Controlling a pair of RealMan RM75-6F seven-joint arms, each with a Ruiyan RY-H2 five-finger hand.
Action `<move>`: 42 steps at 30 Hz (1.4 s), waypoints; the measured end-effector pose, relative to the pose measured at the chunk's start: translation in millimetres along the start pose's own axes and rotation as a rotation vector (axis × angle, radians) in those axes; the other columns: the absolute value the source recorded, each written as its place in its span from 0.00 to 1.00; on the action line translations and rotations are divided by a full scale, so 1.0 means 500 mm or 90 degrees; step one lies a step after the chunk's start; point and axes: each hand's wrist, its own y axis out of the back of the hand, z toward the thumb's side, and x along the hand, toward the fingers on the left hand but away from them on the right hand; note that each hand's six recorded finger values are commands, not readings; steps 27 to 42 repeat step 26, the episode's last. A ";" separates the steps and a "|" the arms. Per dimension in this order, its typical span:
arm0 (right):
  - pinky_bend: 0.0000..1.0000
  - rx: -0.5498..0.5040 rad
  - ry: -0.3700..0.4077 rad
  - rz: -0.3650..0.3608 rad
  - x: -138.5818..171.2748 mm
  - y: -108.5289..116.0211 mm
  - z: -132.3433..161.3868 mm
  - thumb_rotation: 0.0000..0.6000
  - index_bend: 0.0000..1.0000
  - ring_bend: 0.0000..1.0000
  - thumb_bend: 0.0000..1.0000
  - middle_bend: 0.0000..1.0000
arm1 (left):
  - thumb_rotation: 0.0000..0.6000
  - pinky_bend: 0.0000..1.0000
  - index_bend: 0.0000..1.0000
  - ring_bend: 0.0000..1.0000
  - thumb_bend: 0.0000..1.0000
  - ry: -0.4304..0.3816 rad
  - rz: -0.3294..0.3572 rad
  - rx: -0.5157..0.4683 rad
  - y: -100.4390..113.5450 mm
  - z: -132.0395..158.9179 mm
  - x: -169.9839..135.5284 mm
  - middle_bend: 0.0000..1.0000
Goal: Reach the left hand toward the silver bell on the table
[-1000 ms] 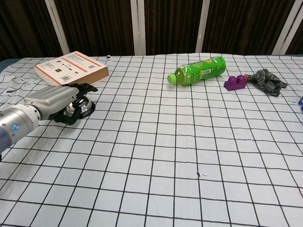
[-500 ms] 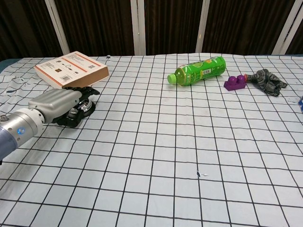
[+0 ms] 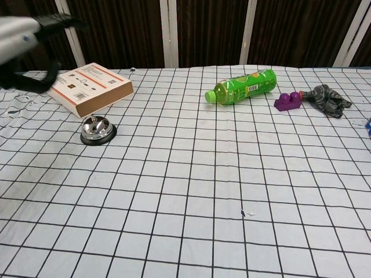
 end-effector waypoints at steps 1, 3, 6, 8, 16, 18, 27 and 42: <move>0.00 0.001 0.000 0.001 0.000 0.000 0.001 1.00 0.08 0.00 0.39 0.00 | 1.00 0.00 0.00 0.00 0.92 0.015 -0.001 0.016 0.026 -0.020 -0.027 0.00; 0.00 0.003 0.000 0.001 0.001 -0.001 0.002 1.00 0.08 0.00 0.39 0.00 | 1.00 0.00 0.00 0.00 0.92 0.043 -0.007 0.047 0.058 -0.056 -0.072 0.00; 0.00 0.010 0.003 0.002 0.001 -0.004 0.006 1.00 0.08 0.00 0.39 0.00 | 1.00 0.00 0.00 0.00 0.92 0.100 -0.031 0.097 0.089 -0.120 -0.157 0.00; 0.00 0.013 0.004 0.005 0.000 -0.008 0.010 1.00 0.08 0.00 0.39 0.00 | 1.00 0.00 0.00 0.00 0.92 0.126 -0.042 0.111 0.096 -0.147 -0.201 0.00; 0.00 0.017 -0.003 0.000 -0.001 -0.008 0.010 1.00 0.08 0.00 0.39 0.00 | 1.00 0.00 0.00 0.00 0.92 0.156 -0.014 0.049 0.104 -0.199 -0.290 0.00; 0.00 0.018 -0.002 0.001 -0.001 -0.009 0.011 1.00 0.08 0.00 0.39 0.00 | 1.00 0.00 0.00 0.00 0.92 0.160 -0.002 0.022 0.104 -0.213 -0.312 0.00; 0.00 0.024 0.007 0.007 -0.004 -0.017 0.021 1.00 0.08 0.00 0.39 0.00 | 1.00 0.00 0.00 0.00 0.92 0.161 0.007 0.008 0.101 -0.237 -0.352 0.00; 0.00 0.024 0.007 0.007 -0.004 -0.017 0.021 1.00 0.08 0.00 0.39 0.00 | 1.00 0.00 0.00 0.00 0.92 0.161 0.007 0.008 0.101 -0.237 -0.352 0.00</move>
